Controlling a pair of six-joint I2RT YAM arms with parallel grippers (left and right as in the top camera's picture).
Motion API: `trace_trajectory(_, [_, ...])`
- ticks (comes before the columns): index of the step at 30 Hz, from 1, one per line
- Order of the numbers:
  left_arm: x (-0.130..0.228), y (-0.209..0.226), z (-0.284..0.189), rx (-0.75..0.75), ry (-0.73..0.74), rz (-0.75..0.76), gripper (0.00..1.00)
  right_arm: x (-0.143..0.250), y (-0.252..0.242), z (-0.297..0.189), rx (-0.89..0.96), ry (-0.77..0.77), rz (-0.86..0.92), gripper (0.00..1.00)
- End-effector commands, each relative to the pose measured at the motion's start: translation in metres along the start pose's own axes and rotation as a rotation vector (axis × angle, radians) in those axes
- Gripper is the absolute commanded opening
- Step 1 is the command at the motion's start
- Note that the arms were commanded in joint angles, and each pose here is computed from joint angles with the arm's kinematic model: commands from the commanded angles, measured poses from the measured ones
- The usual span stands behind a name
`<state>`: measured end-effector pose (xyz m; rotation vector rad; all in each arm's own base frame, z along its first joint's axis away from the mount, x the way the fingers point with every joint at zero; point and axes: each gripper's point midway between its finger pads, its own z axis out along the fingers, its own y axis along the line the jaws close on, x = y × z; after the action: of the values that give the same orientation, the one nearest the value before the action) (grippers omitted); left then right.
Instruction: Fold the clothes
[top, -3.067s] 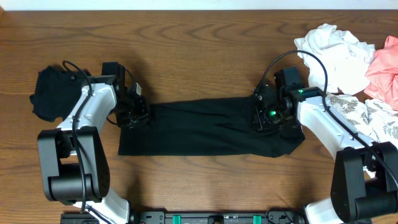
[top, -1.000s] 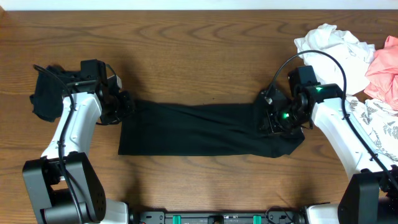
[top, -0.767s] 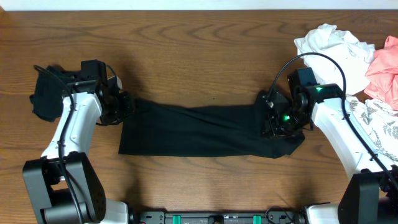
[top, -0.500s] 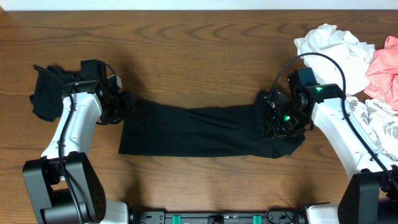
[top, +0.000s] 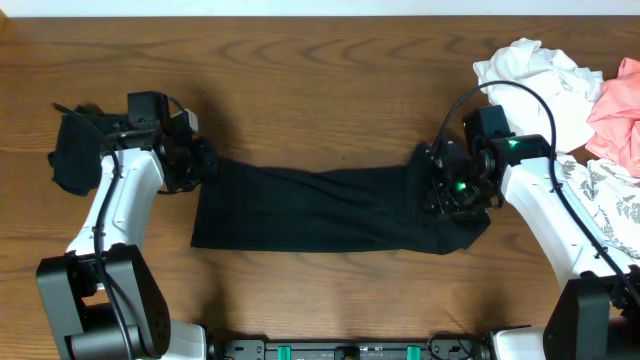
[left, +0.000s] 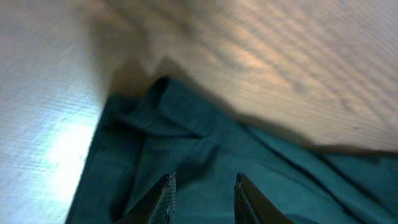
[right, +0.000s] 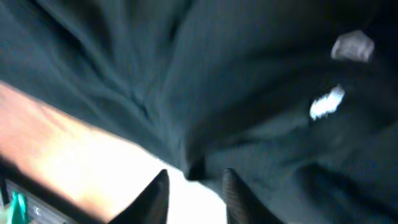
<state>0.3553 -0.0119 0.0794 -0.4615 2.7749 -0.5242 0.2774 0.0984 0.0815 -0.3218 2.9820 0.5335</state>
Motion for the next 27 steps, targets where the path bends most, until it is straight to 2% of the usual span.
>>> trace_trajectory(1, [-0.006,-0.032,-0.004,0.100,-0.024,0.069,0.32,-0.020,0.013,-0.006,-0.071,-0.089,-0.018,0.17])
trace_trajectory(4, [-0.003,-0.052,0.001,0.123,-0.031,0.157,0.31,-0.043,0.027,-0.010,-0.151,-0.181,-0.060,0.10])
trace_trajectory(9, [0.006,-0.066,0.013,0.052,-0.031,0.269,0.32,-0.057,0.038,-0.010,-0.171,-0.235,-0.100,0.10])
trace_trajectory(13, [0.017,-0.067,0.026,0.029,0.010,0.289,0.33,-0.048,0.024,0.009,-0.090,-0.163,-0.076,0.06])
trace_trajectory(19, [0.028,-0.053,0.050,-0.009,0.088,0.266,0.33,-0.022,-0.019,0.049,0.073,-0.007,0.096,0.01])
trace_trajectory(23, [0.040,-0.043,0.063,-0.033,0.155,0.245,0.33,0.002,-0.042,0.067,0.181,0.099,0.211,0.01])
trace_trajectory(27, [0.049,-0.036,0.069,-0.050,0.203,0.230,0.33,0.013,-0.051,0.075,0.221,0.150,0.234,0.01])
